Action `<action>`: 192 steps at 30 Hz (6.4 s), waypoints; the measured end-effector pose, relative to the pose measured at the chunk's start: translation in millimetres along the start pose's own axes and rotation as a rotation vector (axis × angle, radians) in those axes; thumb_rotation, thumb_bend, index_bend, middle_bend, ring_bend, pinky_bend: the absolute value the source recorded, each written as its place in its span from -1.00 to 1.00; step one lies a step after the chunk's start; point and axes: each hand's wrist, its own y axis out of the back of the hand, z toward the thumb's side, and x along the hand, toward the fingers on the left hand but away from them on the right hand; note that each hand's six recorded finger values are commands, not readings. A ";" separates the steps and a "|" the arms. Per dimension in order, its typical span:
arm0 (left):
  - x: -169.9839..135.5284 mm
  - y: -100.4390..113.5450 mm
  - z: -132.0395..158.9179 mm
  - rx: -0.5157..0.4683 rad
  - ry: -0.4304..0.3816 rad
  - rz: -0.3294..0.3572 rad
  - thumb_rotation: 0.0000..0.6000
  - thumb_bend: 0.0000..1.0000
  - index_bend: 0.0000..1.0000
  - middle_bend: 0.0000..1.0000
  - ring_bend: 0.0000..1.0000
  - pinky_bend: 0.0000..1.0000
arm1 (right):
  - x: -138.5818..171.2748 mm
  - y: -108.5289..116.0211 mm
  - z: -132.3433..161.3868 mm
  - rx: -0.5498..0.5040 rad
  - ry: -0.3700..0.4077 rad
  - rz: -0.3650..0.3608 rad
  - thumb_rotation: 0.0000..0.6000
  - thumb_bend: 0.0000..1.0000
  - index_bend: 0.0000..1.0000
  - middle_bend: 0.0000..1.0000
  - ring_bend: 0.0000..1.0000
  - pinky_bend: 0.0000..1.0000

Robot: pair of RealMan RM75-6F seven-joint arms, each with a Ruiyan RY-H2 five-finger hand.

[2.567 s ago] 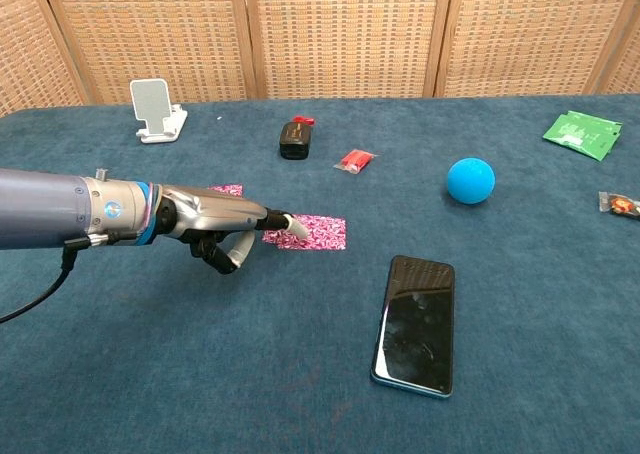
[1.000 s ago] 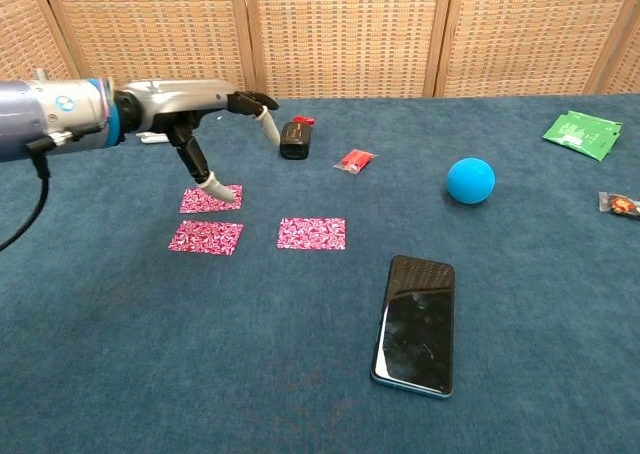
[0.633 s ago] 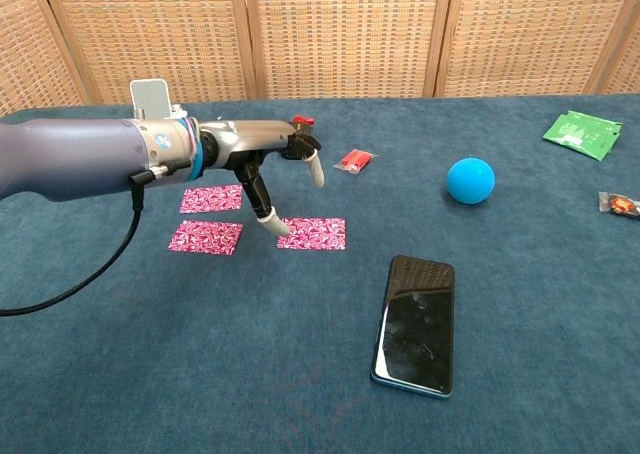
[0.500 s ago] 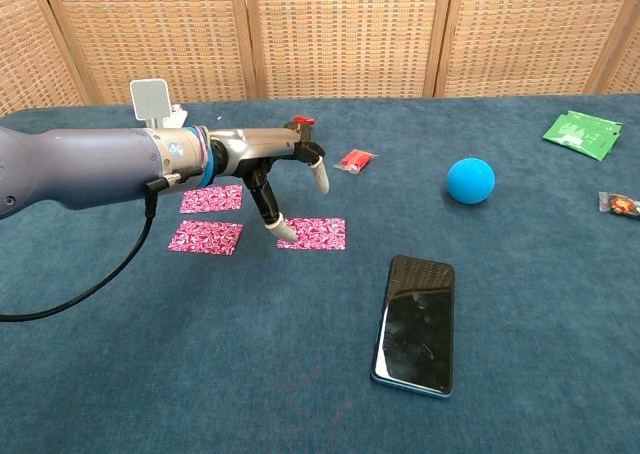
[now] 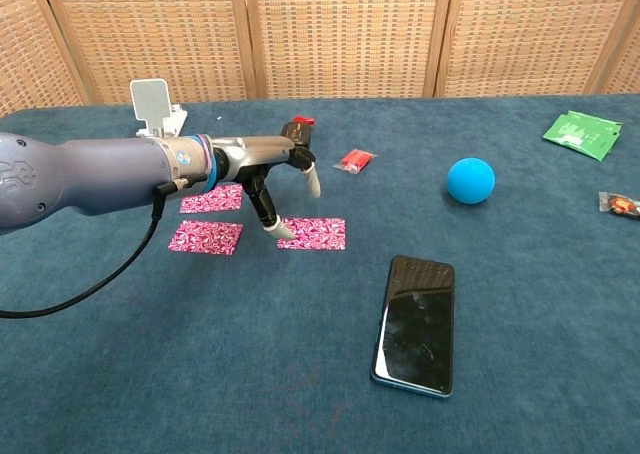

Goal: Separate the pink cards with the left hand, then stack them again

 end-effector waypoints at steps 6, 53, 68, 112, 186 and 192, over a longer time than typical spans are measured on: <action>4.0 -6.7 2.9 -0.010 -0.003 -0.004 1.00 -0.56 -0.36 -1.00 -1.00 -1.00 | 0.4 1.2 -0.8 0.000 -0.002 -0.003 1.00 -1.00 -1.00 -1.00 -1.00 -1.00; 9.9 -11.6 -6.9 -0.038 0.032 0.018 1.00 -0.52 0.04 -1.00 -1.00 -1.00 | -0.5 1.8 -2.1 -0.016 -0.003 0.001 1.00 -1.00 -1.00 -1.00 -1.00 -1.00; -9.1 35.4 -84.6 -0.069 0.166 0.105 1.00 -0.52 0.02 -1.00 -1.00 -1.00 | 2.0 2.7 3.8 -0.014 0.016 -0.002 1.00 -1.00 -1.00 -1.00 -1.00 -1.00; -10.3 18.3 -136.4 -0.038 0.198 0.071 1.00 -0.55 -0.53 -1.00 -1.00 -1.00 | 1.6 1.0 6.5 -0.004 0.016 0.002 1.00 -1.00 -1.00 -1.00 -1.00 -1.00; -55.9 -36.5 -108.3 0.079 0.044 0.015 1.00 -0.46 0.28 -1.00 -1.00 -1.00 | 3.4 2.8 7.2 -0.020 0.029 0.005 1.00 -1.00 -1.00 -1.00 -1.00 -1.00; -58.7 -35.3 -109.3 0.081 0.042 0.013 1.00 -0.45 0.34 -1.00 -1.00 -1.00 | 3.4 2.9 7.4 -0.021 0.030 0.005 1.00 -1.00 -1.00 -1.00 -1.00 -1.00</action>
